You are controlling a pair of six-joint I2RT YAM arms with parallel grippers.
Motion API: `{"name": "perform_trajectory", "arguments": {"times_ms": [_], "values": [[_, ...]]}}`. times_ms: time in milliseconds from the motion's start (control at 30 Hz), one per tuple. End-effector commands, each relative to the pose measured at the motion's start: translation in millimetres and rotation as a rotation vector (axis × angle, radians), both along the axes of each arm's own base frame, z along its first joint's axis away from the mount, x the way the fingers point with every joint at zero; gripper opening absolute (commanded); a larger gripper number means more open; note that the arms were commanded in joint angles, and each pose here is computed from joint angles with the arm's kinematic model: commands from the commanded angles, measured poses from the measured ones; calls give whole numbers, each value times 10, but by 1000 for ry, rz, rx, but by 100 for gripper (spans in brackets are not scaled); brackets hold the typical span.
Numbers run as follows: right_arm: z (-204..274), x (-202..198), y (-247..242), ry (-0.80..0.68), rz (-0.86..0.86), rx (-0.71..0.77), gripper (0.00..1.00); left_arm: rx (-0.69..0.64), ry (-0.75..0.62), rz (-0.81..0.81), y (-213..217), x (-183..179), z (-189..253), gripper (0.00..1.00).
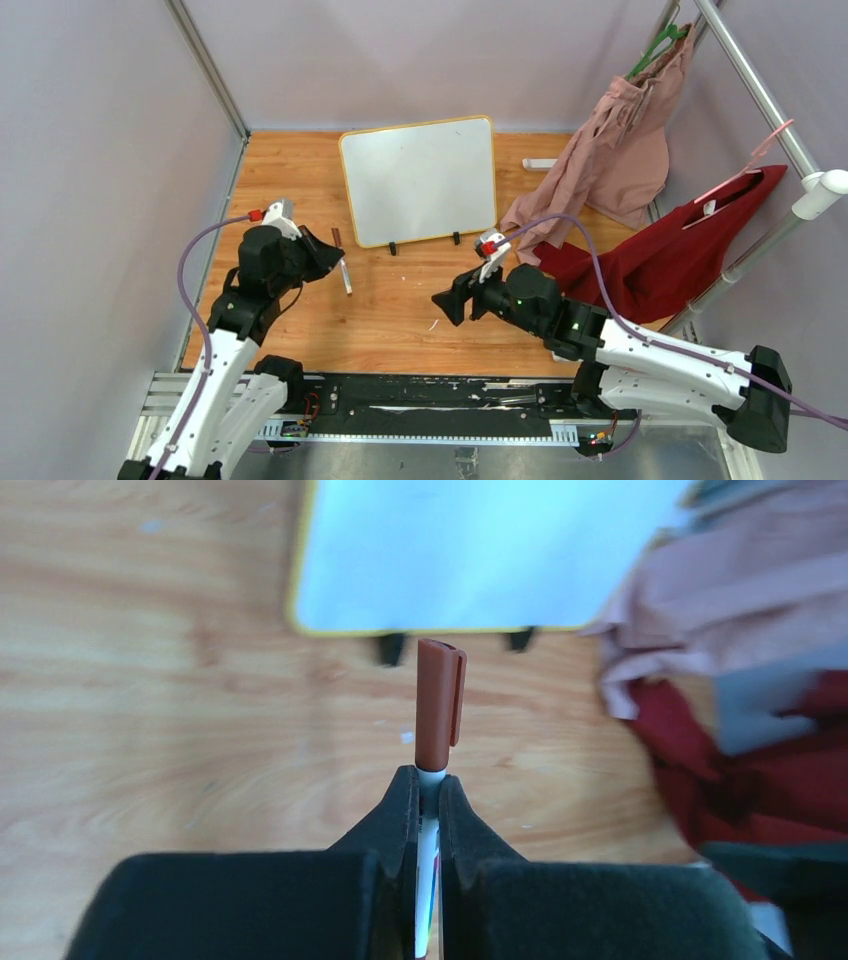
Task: Write a sentence on the whiteboard
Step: Open the whiteboard marker at the center of the board.
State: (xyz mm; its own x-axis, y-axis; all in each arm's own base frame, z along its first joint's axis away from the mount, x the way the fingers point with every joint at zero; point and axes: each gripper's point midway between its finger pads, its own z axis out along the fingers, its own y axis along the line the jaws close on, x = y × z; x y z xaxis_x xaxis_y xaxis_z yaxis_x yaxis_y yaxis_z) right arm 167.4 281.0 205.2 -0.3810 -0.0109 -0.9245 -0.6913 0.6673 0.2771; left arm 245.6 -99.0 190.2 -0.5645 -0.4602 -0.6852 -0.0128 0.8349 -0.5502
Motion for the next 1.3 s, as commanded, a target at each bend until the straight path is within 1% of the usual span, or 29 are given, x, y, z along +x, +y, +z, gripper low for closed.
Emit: {"name": "perform_trajectory", "arguments": {"times_ms": [0,67,167,300,500,633,767,933,1267], "values": [[680,-251,509,-68,276,182,74,-182,-244,-269,-471,-143,654,0],[784,-257,646,-49,304,209,74,-206,-311,-330,-557,-197,832,0],[945,-221,802,-74,319,290,75,-282,-409,-400,-675,-288,1105,0],[1129,-172,963,-101,330,374,77,-355,-510,-441,-752,-367,1375,0],[1252,-136,1218,-67,364,434,77,-394,-569,-485,-822,-474,1578,0],[1337,-109,1280,-63,362,472,77,-407,-593,-501,-840,-532,1684,0],[1385,-86,1287,-77,356,478,77,-417,-620,-515,-858,-574,1759,0],[1423,-80,1240,-94,344,479,77,-475,-670,-511,-865,-627,1879,0],[1558,-150,1184,-109,370,498,76,-492,-699,-543,-892,-737,2022,0]]}}
